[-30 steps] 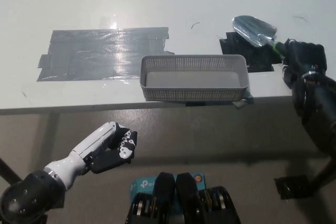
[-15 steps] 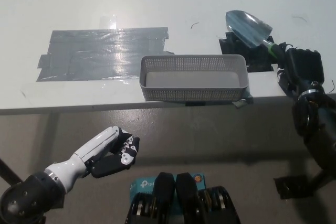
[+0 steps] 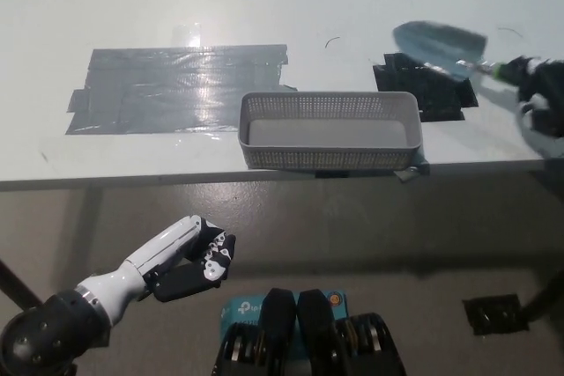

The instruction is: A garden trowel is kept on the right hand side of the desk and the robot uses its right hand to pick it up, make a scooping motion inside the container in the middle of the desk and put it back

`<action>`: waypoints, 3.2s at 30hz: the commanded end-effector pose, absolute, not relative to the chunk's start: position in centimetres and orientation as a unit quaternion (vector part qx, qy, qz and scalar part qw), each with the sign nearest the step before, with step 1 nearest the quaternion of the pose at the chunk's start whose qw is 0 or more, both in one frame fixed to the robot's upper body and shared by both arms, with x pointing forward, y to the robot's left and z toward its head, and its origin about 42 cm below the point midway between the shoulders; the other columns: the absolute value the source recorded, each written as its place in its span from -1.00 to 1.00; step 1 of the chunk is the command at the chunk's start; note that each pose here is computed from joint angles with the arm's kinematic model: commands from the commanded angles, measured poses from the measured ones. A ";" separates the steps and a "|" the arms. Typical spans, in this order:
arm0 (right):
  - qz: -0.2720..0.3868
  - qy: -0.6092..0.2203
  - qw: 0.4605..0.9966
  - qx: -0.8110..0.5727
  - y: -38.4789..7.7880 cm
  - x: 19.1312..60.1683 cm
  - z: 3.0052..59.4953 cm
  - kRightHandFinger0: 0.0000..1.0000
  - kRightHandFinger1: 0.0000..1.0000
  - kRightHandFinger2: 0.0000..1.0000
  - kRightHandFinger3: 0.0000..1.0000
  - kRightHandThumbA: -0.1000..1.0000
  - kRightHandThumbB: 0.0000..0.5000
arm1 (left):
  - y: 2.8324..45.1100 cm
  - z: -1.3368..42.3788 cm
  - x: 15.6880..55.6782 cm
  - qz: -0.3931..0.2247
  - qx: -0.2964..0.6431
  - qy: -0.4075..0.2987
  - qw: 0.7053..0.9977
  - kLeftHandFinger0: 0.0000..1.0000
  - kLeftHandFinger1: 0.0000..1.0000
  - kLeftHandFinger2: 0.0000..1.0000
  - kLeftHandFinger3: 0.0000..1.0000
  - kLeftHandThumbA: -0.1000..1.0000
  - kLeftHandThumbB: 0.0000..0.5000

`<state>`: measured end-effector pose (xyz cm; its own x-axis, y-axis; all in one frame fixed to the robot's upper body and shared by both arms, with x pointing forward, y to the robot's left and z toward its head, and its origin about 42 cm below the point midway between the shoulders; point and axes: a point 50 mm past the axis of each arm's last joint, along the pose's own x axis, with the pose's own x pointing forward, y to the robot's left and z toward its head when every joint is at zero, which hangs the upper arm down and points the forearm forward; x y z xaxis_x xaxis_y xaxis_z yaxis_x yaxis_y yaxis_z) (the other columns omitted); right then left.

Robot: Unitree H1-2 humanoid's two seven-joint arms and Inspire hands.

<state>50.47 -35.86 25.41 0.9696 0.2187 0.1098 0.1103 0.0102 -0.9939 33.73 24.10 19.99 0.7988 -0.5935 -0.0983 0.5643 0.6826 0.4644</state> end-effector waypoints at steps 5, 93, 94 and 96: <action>0.029 -0.190 0.663 -0.723 -38.0 51.0 35.9 -1.00 -0.55 0.13 -0.33 -1.00 -0.72 | 24.9 21.1 34.0 -0.319 0.262 -0.039 0.910 -0.80 -0.70 -0.52 -0.46 -0.58 1.00; 0.154 -0.040 0.325 -0.932 -25.9 47.8 43.8 -1.00 -0.90 -0.12 -0.15 -0.46 -1.00 | 24.8 23.0 34.8 -0.324 0.274 -0.057 0.904 -0.73 -0.64 -0.44 -0.31 -0.65 1.00; 0.155 -0.046 0.332 -0.929 -25.3 47.9 43.7 -1.00 -0.90 -0.13 -0.10 -0.47 -1.00 | 24.7 22.9 34.9 -0.327 0.267 -0.056 0.905 -0.73 -0.64 -0.44 -0.31 -0.66 1.00; 0.158 -0.050 0.335 -0.928 -24.4 47.8 43.6 -1.00 -0.95 -0.18 -0.11 -0.46 -1.00 | 24.5 22.9 34.9 -0.329 0.268 -0.058 0.904 -0.73 -0.64 -0.44 -0.31 -0.60 1.00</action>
<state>47.81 -25.12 39.75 0.8758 0.3310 -0.3514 0.0088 -0.7388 -0.6739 34.58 24.50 21.20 0.8006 -0.5903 -0.1035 0.5585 0.6724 0.4857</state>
